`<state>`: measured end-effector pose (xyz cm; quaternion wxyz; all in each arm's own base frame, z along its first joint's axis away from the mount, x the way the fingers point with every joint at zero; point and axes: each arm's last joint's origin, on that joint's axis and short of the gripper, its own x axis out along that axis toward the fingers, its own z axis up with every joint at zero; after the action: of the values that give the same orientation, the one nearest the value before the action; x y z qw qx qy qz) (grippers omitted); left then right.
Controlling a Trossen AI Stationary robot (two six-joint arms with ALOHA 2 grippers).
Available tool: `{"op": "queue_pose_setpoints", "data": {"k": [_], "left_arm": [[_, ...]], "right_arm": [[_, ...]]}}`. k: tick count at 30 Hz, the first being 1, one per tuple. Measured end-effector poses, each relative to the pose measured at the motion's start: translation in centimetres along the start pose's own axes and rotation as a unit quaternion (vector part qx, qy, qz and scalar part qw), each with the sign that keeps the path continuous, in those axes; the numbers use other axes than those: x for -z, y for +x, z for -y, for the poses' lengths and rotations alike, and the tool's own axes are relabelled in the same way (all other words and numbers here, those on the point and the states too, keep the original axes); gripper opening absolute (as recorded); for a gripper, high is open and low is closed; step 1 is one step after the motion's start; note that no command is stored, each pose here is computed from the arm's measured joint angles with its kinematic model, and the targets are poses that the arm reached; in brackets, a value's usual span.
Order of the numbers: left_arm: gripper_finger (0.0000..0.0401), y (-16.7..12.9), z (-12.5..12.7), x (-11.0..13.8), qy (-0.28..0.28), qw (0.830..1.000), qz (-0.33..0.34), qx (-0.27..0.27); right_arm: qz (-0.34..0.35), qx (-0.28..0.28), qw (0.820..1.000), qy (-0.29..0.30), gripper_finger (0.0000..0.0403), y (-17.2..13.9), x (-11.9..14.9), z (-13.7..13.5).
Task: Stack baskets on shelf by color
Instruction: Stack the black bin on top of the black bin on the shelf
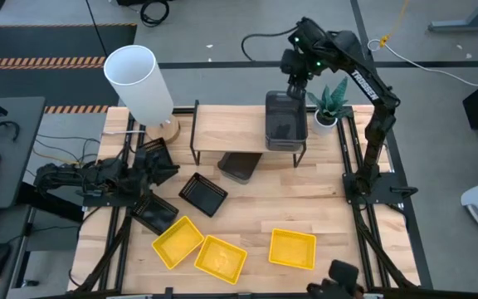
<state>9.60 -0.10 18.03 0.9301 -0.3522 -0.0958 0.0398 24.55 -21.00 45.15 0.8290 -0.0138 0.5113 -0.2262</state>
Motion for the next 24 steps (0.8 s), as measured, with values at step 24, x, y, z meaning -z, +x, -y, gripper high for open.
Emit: {"op": "queue_pose_setpoints", "data": {"k": [24], "left_arm": [[0.0114, 1.6, 4.3, -4.7, -0.108, 0.985, -0.074, -0.111]], "right_arm": [[0.204, -0.138, 0.967, 0.067, 0.0142, -12.0, 2.0, -8.5]]}}
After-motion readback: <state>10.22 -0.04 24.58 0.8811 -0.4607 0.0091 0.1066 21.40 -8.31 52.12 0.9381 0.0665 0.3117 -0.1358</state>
